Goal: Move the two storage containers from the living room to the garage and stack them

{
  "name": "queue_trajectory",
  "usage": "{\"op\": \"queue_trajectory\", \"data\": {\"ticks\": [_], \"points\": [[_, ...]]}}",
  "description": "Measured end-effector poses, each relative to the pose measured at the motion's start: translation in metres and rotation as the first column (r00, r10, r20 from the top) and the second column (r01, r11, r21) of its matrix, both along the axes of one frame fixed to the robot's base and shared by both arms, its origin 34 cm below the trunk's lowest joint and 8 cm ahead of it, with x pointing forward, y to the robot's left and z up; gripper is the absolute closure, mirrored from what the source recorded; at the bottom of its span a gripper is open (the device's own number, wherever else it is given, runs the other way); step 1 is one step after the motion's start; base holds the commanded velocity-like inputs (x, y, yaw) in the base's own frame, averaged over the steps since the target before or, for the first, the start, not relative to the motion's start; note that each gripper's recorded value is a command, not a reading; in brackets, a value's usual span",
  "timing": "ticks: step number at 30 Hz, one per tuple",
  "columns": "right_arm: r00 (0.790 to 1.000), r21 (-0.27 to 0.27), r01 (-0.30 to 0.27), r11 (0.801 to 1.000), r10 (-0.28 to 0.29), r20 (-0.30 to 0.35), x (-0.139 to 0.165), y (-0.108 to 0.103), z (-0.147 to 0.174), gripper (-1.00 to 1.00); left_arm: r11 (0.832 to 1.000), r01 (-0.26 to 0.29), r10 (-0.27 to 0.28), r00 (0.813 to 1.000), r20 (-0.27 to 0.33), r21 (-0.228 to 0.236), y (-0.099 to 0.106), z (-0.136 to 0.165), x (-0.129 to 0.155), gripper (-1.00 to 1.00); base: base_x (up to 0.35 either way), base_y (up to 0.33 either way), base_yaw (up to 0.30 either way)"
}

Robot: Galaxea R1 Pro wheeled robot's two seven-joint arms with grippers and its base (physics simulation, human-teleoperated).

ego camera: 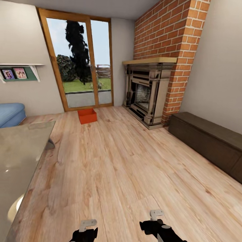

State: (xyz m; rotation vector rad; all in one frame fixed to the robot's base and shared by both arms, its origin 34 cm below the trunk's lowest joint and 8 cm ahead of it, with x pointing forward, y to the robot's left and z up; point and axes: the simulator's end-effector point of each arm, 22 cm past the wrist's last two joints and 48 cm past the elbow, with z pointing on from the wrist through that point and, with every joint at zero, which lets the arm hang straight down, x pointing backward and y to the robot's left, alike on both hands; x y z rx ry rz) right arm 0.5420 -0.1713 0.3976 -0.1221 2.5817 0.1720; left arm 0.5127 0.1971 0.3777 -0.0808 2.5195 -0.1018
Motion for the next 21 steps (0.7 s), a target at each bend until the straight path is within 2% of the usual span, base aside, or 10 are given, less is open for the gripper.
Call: {"op": "queue_trajectory", "data": {"ticks": [8, 21], "points": [[1.0, 0.0, 0.001, 1.0, -0.001, 0.001, 0.0003, -0.0001, 0.0002, -1.0, 1.0, 0.0, 0.0, 1.0, 0.0, 0.0, 0.0, 0.0, 0.0, -1.0, 0.344, 0.0, 0.02], [1.0, 0.0, 0.001, 1.0, -0.001, 0.001, 0.0004, -0.0013, 0.0001, -1.0, 1.0, 0.0, 0.0, 1.0, 0.0, 0.0, 0.0001, 0.0, 0.0, -1.0, 0.344, -0.041, 0.211]]}}
